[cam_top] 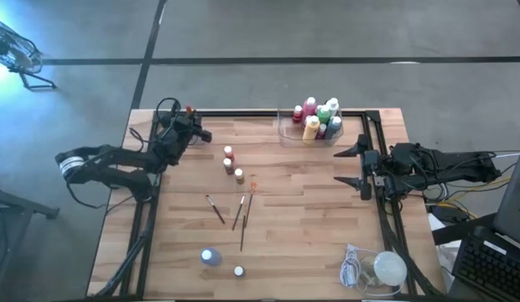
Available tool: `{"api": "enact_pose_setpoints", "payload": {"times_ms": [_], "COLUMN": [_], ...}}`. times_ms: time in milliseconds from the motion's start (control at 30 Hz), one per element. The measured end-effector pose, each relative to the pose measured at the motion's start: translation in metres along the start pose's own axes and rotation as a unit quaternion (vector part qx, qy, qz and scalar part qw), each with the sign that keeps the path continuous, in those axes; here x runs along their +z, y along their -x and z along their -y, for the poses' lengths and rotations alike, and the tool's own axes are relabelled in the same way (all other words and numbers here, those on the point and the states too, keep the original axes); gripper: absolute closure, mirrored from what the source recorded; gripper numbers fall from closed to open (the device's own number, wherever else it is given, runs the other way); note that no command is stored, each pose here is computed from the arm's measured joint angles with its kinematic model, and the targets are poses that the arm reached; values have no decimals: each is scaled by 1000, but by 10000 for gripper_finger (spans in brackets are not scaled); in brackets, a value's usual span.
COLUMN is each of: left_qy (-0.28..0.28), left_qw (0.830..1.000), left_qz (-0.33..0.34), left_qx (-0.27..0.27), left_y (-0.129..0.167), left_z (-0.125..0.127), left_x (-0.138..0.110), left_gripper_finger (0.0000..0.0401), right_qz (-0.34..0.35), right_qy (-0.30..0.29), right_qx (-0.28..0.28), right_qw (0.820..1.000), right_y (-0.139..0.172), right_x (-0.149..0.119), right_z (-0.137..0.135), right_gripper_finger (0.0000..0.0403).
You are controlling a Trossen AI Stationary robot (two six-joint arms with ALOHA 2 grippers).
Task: Pick & Place Paint Supplies
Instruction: Put the silver paint brush into the violet cup
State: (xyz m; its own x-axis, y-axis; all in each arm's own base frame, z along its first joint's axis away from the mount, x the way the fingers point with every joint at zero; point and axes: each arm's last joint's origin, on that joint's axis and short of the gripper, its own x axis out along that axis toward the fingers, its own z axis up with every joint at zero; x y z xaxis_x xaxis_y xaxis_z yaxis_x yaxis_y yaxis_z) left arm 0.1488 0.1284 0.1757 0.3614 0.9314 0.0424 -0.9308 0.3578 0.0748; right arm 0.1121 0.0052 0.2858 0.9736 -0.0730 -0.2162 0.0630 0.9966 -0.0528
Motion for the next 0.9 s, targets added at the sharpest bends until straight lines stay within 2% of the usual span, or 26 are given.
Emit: {"api": "enact_pose_setpoints", "payload": {"times_ms": [200, 400, 533, 700, 900], "left_qy": [33, 65, 73, 61, 6], "left_qw": [997, 985, 974, 961, 950], "left_qz": [55, 115, 133, 104, -13], "left_qx": [-34, -107, -171, -248, -311], "left_y": [11, 27, 35, 40, 45], "left_z": [1, 3, 7, 18, 36], "left_x": [22, 43, 57, 78, 116], "left_gripper_finger": [276, 275, 275, 275, 275], "right_qz": [0, 1, 0, 0, 0], "right_qy": [0, 0, 0, 0, 0], "right_qx": [0, 0, 0, 0, 0], "right_qw": [1000, 1000, 1000, 1000, 1000], "right_y": [0, 0, 0, 0, 0], "right_x": [0, 0, 0, 0, 0], "right_z": [0, 0, 0, 0, 0], "right_gripper_finger": [46, 44, 54, 70, 85]}}
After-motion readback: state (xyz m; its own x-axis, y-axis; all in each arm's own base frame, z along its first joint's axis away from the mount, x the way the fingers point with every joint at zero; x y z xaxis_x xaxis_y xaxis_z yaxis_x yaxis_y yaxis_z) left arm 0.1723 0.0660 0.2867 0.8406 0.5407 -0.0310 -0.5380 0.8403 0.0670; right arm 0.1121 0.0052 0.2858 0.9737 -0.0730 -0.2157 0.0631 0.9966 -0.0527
